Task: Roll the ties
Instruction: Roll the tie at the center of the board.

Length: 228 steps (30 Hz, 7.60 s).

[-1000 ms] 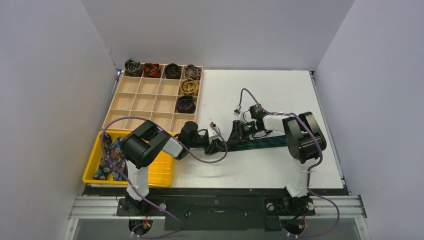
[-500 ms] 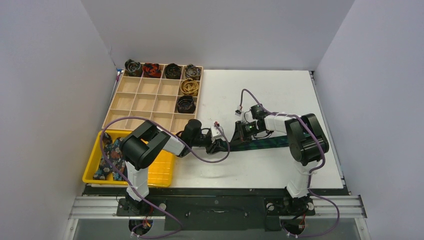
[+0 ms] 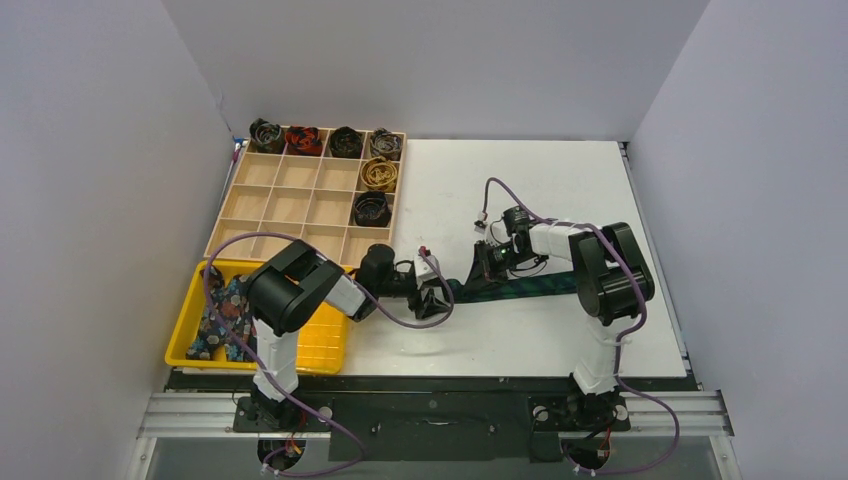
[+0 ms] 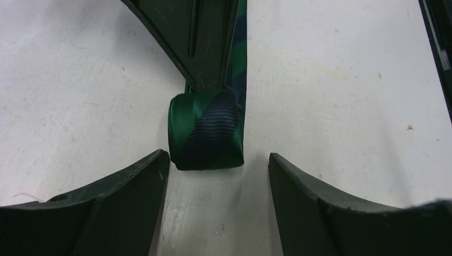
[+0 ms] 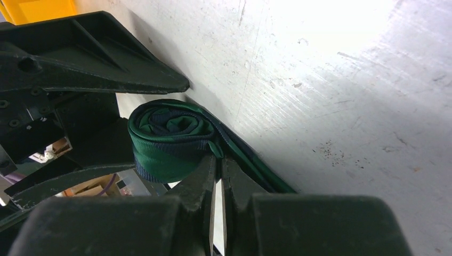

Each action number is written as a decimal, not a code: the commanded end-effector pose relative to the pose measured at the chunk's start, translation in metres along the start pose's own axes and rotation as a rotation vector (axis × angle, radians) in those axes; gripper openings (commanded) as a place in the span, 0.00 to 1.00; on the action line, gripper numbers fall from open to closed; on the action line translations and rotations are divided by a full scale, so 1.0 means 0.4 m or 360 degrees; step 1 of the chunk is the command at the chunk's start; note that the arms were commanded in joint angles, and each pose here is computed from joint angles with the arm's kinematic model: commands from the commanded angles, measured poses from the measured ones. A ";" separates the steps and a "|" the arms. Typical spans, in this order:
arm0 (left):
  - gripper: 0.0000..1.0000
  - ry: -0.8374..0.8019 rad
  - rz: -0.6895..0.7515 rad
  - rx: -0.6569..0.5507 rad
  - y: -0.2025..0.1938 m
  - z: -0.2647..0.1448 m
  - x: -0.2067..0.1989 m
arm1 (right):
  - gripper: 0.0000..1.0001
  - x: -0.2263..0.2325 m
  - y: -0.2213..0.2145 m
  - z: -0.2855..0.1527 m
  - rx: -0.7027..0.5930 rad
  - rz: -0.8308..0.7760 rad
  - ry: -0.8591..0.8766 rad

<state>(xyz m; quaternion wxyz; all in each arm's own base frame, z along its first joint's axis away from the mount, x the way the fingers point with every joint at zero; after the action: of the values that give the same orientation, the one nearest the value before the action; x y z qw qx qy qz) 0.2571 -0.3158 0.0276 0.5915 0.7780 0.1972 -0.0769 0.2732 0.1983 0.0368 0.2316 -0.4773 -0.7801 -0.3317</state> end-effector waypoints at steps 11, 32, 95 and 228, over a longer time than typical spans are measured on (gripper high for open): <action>0.39 -0.0167 -0.0311 -0.0172 -0.024 0.105 -0.020 | 0.00 -0.131 -0.070 0.050 0.0172 0.0031 -0.0427; 0.14 0.0252 0.0034 0.0758 -0.147 0.007 0.043 | 0.46 0.060 0.039 -0.136 -0.0155 -0.0132 0.0009; 0.37 0.0288 -0.0080 0.0768 -0.143 0.029 0.049 | 0.00 -0.055 -0.068 -0.036 -0.0242 0.0246 -0.0349; 0.38 0.0157 -0.0489 -0.0027 0.073 0.268 0.020 | 0.00 -0.156 -0.114 -0.111 0.0249 -0.0014 -0.0878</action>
<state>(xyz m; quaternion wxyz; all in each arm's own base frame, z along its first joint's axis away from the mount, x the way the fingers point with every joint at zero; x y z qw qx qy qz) 0.2873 -0.4212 0.0388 0.5887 0.7277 0.3233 -0.1391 0.2960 0.1411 0.0418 0.0352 -0.5323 -0.8113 -0.2391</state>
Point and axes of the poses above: each gripper's point midway between its finger pads, its own z axis out along the fingers, its own x axis along the line the jaws close on, y = z × x, the point moved 3 cm from there along -z, back along the fingers, and after that the axes turned 15 degrees about -z, right-handed, at the moved point
